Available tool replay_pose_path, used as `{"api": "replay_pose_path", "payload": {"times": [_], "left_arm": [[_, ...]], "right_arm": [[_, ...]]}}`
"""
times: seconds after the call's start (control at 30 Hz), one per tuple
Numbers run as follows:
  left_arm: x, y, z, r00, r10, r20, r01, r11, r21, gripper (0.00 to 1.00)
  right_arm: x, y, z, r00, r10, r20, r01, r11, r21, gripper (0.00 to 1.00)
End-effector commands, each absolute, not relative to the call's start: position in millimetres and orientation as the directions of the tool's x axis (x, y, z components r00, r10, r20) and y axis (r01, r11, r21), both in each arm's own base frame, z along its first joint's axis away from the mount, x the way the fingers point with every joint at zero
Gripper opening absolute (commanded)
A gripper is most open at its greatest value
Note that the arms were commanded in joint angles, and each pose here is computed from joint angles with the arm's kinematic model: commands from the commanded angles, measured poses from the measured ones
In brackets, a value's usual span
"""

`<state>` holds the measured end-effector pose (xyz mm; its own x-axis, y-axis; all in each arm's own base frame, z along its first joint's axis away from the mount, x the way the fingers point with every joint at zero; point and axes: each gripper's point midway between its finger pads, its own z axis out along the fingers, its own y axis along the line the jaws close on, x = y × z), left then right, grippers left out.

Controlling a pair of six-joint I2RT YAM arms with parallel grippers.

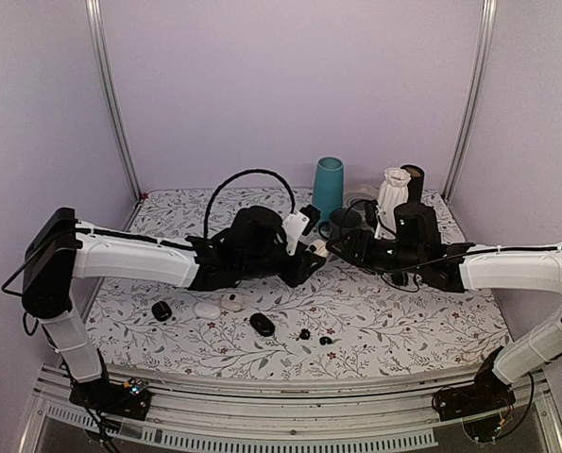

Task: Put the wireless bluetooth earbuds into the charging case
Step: Pass from the left arm to the right

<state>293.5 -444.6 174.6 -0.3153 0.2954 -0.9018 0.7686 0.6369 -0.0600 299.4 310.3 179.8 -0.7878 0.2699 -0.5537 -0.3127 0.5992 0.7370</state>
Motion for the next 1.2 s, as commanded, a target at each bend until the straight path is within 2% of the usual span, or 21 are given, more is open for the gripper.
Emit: {"api": "replay_pose_path", "payload": {"times": [0.0,0.17,0.33,0.6,0.67,0.77,0.97,1.17], "left_arm": [[282.0,-450.3,204.4,-0.241,0.246,-0.939,0.804,0.592,-0.051,0.33],[277.4,-449.7,213.6,-0.225,0.227,-0.948,0.814,0.578,-0.055,0.32],[275.2,-450.3,219.0,-0.212,0.221,-0.952,0.822,0.567,-0.051,0.32],[275.3,-449.5,218.4,-0.208,0.221,-0.953,0.820,0.571,-0.047,0.32],[275.5,-448.7,218.8,-0.207,0.219,-0.953,0.819,0.572,-0.046,0.33],[274.3,-447.3,218.2,-0.208,0.222,-0.953,0.820,0.571,-0.046,0.44],[267.1,-440.2,224.6,-0.187,0.213,-0.959,0.836,0.547,-0.042,0.71],[255.2,-428.5,232.0,-0.174,0.210,-0.962,0.877,0.477,-0.054,0.79]], "right_arm": [[302.3,320.0,202.8,-0.753,0.302,-0.585,-0.346,0.575,0.742,0.60],[298.1,327.3,206.6,-0.749,0.293,-0.594,-0.366,0.565,0.739,0.59],[293.3,339.3,206.8,-0.760,0.268,-0.593,-0.387,0.546,0.743,0.49],[292.5,350.9,207.0,-0.777,0.254,-0.575,-0.391,0.522,0.758,0.26],[292.3,352.3,206.8,-0.780,0.251,-0.573,-0.391,0.519,0.760,0.16],[293.2,352.6,211.9,-0.775,0.253,-0.579,-0.398,0.516,0.759,0.05],[295.5,353.6,223.9,-0.758,0.218,-0.614,-0.441,0.523,0.730,0.04],[295.9,345.6,241.2,-0.718,0.114,-0.686,-0.552,0.506,0.662,0.04]]}}
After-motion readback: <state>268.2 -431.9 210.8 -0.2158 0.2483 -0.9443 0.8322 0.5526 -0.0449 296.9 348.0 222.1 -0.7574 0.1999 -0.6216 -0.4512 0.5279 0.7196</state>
